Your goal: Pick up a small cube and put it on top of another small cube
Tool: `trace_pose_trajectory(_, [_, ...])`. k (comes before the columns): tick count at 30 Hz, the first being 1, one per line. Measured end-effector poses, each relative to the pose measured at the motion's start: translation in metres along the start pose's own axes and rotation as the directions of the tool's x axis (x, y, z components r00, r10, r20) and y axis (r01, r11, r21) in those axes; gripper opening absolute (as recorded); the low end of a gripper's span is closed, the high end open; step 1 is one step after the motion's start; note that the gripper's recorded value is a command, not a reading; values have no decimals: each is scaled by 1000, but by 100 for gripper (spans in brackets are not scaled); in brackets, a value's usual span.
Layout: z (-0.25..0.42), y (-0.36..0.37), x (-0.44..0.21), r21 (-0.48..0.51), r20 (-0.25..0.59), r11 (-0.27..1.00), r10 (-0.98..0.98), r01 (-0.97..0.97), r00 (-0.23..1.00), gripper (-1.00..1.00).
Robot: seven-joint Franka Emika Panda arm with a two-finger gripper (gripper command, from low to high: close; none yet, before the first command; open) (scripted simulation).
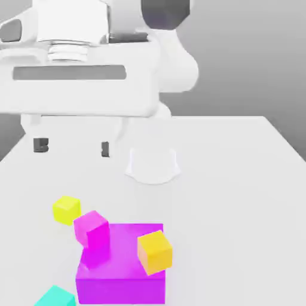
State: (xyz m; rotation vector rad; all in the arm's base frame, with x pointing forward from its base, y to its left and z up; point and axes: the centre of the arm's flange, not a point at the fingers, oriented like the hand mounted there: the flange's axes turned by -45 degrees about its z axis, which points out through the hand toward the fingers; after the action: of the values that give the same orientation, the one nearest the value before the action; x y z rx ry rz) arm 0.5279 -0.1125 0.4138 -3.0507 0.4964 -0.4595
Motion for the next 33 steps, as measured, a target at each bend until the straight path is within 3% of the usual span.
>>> trace_pose_trajectory(11, [190,70,-43,-99,246,984,166,-146,955,0])
trace_pose_trajectory(15, [249,80,-62,-111,267,981,183,-158,946,0])
trace_pose_trajectory(16, [262,81,-67,-112,268,981,184,-159,946,-100])
trace_pose_trajectory(23, [264,82,-68,-112,269,981,184,-159,946,-100])
trace_pose_trajectory(27, [218,78,-54,-111,269,981,182,-157,946,-100])
trace_pose_trajectory(33, [149,9,-68,-26,290,989,-135,149,947,-100])
